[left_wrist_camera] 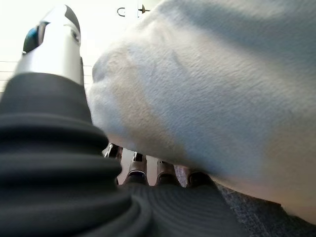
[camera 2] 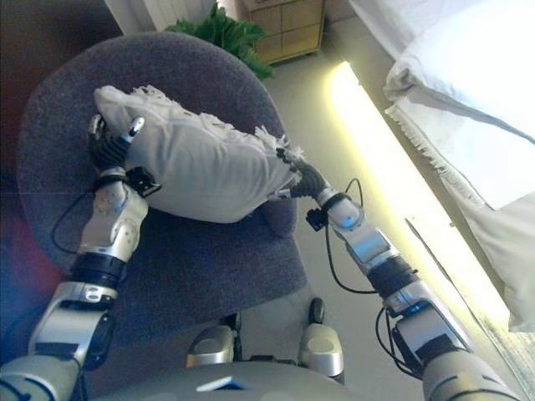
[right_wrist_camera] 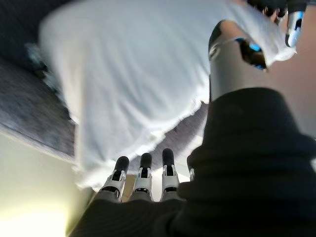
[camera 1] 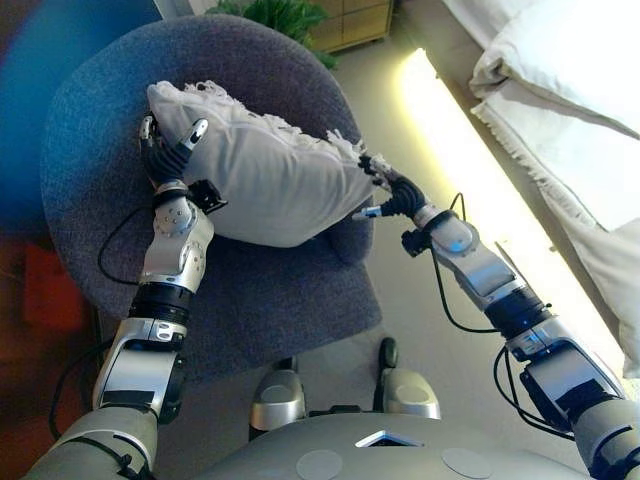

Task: Pick up the cushion and take it to the sofa

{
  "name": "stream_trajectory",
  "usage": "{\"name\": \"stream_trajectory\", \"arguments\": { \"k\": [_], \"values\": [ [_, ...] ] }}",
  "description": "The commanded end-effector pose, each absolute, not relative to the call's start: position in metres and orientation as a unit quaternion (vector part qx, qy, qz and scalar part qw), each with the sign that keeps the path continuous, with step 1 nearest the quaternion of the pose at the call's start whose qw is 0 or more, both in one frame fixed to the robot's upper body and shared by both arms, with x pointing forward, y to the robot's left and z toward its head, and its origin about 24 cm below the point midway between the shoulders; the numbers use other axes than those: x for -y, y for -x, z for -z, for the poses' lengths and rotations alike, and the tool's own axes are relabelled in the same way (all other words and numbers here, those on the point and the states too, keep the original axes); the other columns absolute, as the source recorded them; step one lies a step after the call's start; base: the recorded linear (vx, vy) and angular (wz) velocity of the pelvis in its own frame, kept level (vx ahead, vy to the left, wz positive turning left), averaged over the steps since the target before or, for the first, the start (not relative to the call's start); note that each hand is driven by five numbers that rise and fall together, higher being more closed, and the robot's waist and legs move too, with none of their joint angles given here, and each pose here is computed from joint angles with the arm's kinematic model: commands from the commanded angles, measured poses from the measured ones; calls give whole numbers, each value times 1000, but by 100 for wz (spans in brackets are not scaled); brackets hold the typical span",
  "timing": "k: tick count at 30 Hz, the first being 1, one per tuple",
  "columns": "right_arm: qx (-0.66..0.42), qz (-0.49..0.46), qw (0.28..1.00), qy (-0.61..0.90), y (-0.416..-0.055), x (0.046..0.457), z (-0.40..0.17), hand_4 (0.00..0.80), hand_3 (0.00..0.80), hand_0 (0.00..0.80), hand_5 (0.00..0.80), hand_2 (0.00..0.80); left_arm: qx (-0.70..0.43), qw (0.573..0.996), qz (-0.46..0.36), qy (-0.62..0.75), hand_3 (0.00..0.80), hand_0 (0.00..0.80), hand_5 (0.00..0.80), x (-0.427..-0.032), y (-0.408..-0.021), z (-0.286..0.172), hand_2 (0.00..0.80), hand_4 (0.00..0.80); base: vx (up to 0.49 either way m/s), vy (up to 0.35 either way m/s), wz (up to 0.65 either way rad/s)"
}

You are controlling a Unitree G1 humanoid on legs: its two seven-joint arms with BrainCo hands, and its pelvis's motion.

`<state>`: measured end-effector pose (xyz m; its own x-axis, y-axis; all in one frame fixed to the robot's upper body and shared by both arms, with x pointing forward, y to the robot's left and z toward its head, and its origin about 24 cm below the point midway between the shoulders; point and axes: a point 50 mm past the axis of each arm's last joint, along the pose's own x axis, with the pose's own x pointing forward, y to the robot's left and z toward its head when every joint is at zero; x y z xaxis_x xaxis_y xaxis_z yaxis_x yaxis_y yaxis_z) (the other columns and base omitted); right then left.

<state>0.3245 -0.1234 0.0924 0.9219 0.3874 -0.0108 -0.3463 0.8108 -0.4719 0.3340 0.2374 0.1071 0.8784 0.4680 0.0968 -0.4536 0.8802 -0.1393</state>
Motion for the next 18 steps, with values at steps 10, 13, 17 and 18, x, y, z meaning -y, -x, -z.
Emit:
{"name": "stream_trajectory", "arguments": {
  "k": [10, 13, 17, 18],
  "values": [
    [221, -107, 886, 394, -357, 79, -176, 0, 0, 0, 0, 0, 207, 961, -163, 80, 0, 0, 0, -182, -364, -187, 0, 0, -81, -18, -1],
    [246, -78, 867, 427, -365, 75, -195, 0, 0, 0, 0, 0, 220, 961, -147, 82, 0, 0, 0, -175, -367, -197, 0, 0, -99, -21, 7],
    [263, -59, 838, 475, -373, 69, -213, 0, 0, 0, 0, 0, 233, 960, -122, 91, 0, 0, 0, -166, -369, -207, 0, 0, -75, -7, 4],
    [265, -58, 833, 483, -375, 68, -218, 0, 0, 0, 0, 0, 239, 960, -115, 92, 0, 0, 0, -163, -369, -211, 0, 0, -69, -3, 8]
  ]
}}
